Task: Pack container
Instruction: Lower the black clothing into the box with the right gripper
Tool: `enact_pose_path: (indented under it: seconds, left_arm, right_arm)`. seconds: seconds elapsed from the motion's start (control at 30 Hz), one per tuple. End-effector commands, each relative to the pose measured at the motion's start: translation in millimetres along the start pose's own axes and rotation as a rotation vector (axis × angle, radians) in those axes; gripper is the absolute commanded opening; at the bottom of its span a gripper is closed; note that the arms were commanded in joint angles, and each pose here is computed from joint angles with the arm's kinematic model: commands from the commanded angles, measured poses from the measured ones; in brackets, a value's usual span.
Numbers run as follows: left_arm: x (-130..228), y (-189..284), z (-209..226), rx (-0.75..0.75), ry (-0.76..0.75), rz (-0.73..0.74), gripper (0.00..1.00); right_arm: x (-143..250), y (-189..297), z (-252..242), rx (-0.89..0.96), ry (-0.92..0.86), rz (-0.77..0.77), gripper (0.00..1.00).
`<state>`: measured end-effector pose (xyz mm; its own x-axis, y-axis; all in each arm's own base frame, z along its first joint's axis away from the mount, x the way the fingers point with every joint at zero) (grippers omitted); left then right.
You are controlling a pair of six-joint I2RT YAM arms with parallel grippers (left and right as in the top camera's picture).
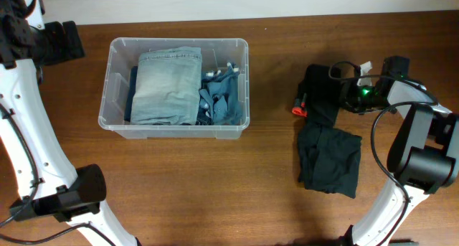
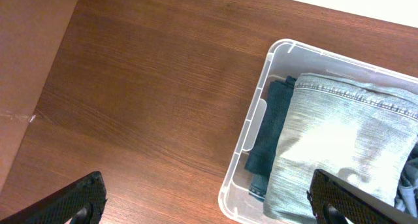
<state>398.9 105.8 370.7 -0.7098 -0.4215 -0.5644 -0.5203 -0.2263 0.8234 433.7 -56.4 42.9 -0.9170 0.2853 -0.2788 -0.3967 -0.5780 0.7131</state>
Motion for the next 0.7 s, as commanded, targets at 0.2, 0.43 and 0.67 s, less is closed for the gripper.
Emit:
enact_pose_path:
  seconds: [0.2,0.43,0.67]
  left_arm:
    - [-3,14,2,0.005,0.015,-0.038,1.0]
    - [-3,14,2,0.005,0.015,-0.038,1.0]
    - [-3,14,2,0.005,0.015,-0.038,1.0]
  right_arm:
    - [-46,86,175,-0.186,0.323,-0.162,0.08]
    - [-12,75,330,-0.407,0.607,-0.132,0.08]
    - [42,28,411,-0.507,0.686,-0.045,0.08]
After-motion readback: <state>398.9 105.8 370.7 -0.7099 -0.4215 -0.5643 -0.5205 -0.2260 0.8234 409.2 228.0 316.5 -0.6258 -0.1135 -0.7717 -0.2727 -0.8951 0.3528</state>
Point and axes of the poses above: each gripper's point midway between its finger pads, its own y axis back along the fingers, its own z axis along the line the jaws close on, x = y × z, the point moved 3 cm from there along y, back along the fingers, and after that the axes turned 13 degrees about y, right-handed, at the moved point
